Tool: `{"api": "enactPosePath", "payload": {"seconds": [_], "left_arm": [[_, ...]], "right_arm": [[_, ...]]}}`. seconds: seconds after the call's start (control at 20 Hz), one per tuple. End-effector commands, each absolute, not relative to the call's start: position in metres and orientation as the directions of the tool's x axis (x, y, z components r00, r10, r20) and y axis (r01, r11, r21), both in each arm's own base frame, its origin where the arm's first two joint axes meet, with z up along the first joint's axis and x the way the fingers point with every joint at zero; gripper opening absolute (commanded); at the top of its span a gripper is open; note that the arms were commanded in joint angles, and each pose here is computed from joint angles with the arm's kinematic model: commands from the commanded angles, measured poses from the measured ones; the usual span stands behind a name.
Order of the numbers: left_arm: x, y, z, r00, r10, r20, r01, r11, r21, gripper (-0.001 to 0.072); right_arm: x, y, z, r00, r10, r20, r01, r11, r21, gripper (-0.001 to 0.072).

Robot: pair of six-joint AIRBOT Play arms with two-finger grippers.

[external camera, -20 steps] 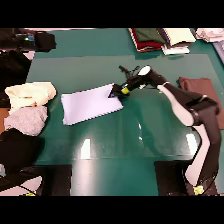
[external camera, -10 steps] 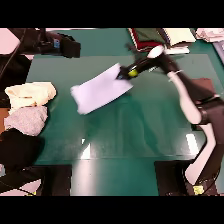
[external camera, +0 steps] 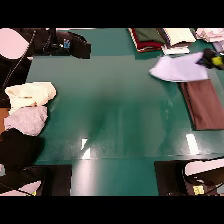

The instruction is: Fold the shirts.

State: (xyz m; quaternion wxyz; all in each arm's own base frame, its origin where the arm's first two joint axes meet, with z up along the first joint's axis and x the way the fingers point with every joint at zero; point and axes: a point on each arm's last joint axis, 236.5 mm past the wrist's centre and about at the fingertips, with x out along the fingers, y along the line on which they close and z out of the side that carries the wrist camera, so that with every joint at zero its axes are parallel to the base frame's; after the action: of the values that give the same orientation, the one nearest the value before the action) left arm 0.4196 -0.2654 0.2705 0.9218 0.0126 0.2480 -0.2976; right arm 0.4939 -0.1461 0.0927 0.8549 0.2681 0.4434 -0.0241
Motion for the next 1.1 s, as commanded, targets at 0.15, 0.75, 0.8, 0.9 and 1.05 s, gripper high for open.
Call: {"api": "enactPosePath", "payload": {"seconds": [0.15,0.75,0.8,0.9,1.05], "left_arm": [[0.422,-0.267,0.276,0.710,-0.547,-0.443,0.546,0.825,-0.145,0.0022],[0.416,-0.266,0.265,0.686,-0.542,-0.486,0.548,0.824,-0.146,0.0022],[0.415,-0.266,0.263,0.680,-0.541,-0.495,0.549,0.823,-0.146,0.0022],[0.413,-0.265,0.259,0.670,-0.538,-0.512,0.549,0.823,-0.146,0.0022],[0.411,-0.264,0.257,0.666,-0.536,-0.519,0.550,0.823,-0.144,0.0022]], "right_arm": [[0.466,-0.218,0.134,0.705,0.021,-0.709,0.402,0.812,0.424,0.0012],[0.415,-0.178,0.204,0.712,0.013,-0.702,0.350,0.860,0.371,0.0012],[0.410,-0.175,0.200,0.695,0.023,-0.719,0.352,0.861,0.368,0.0012],[0.395,-0.181,0.183,0.627,-0.002,-0.779,0.390,0.867,0.311,0.0012],[0.369,-0.187,0.145,0.529,-0.014,-0.849,0.455,0.849,0.270,0.0012]]}}
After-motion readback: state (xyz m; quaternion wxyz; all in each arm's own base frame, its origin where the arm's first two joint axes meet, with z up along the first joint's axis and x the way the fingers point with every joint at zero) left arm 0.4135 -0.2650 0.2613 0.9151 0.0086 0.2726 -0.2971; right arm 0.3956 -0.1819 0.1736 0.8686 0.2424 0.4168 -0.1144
